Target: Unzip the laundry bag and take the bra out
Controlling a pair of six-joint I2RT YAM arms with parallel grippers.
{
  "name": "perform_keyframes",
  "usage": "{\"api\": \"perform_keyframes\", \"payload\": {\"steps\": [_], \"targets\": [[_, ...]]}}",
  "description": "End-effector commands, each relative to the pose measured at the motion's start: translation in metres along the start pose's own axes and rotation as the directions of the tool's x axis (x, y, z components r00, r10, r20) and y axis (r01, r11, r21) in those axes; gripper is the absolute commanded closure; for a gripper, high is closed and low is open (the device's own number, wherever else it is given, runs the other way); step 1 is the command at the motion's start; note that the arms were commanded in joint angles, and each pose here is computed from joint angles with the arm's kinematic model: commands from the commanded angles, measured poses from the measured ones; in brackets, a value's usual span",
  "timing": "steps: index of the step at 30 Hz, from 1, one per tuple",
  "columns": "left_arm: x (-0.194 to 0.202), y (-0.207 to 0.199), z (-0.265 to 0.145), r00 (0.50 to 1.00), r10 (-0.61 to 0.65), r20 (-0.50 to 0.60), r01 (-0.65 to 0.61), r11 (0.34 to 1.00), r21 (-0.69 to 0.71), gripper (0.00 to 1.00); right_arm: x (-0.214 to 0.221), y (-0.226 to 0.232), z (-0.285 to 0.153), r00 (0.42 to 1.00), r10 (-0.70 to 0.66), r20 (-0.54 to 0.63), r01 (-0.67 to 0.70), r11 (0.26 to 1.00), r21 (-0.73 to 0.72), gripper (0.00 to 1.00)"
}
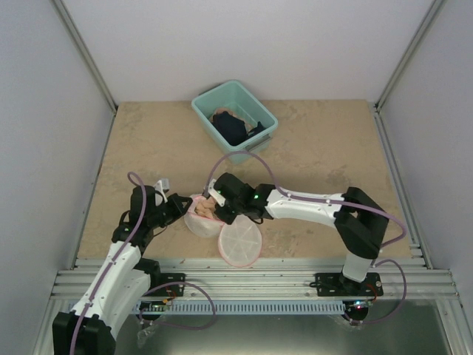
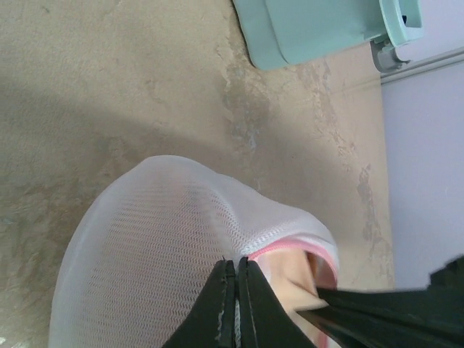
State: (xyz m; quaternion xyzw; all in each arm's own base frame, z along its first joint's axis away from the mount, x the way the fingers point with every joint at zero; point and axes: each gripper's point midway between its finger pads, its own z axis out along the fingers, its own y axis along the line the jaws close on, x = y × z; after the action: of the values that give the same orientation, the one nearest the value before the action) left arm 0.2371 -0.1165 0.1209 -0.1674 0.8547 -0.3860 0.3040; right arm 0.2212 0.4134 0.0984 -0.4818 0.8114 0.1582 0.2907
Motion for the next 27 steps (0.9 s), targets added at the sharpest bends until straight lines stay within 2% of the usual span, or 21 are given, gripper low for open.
{"api": "perform_keyframes", "payload": {"steps": [1,6,12,17,18,21,22,24,27], "targets": [[-0.005,0.005,-0.001,0.999,-0.023,0.038,0.024,1.000,-0.008,1.00,-0.008,0.016,-0.036,0.989,-0.109,0.104,0.123,0.984,-0.130,0.99],[-0.006,0.006,-0.001,0.999,-0.025,0.040,0.025,1.000,-0.010,1.00,-0.020,0.013,-0.080,0.965,-0.049,0.257,0.116,0.961,-0.253,1.00],[-0.006,0.002,-0.001,0.999,-0.015,0.040,0.015,1.000,0.008,1.00,-0.044,0.020,-0.141,0.865,0.074,0.497,0.172,0.885,-0.432,1.00],[-0.004,-0.010,-0.002,0.999,0.003,0.034,-0.006,0.997,0.079,1.00,-0.057,0.007,-0.148,0.830,0.157,0.535,0.129,0.879,-0.459,1.00],[-0.005,-0.013,-0.003,0.999,0.008,0.036,-0.011,0.996,0.091,0.97,-0.058,0.003,-0.145,0.831,0.172,0.528,0.112,0.879,-0.463,1.00],[-0.014,-0.027,-0.010,0.996,0.040,0.077,-0.052,0.987,0.151,0.35,-0.063,-0.006,-0.136,0.840,0.213,0.498,0.060,0.877,-0.476,1.00],[-0.021,-0.035,-0.014,0.992,0.062,0.112,-0.081,0.982,0.173,0.24,-0.064,-0.008,-0.133,0.843,0.228,0.487,0.043,0.874,-0.484,0.99],[-0.041,-0.052,-0.028,0.970,0.119,0.212,-0.161,0.968,0.194,0.14,-0.066,-0.012,-0.133,0.841,0.252,0.479,0.025,0.865,-0.501,1.00],[-0.069,-0.077,-0.052,0.916,0.182,0.358,-0.266,0.943,0.199,0.08,-0.069,-0.013,-0.140,0.838,0.255,0.483,0.029,0.862,-0.506,1.00]]}}
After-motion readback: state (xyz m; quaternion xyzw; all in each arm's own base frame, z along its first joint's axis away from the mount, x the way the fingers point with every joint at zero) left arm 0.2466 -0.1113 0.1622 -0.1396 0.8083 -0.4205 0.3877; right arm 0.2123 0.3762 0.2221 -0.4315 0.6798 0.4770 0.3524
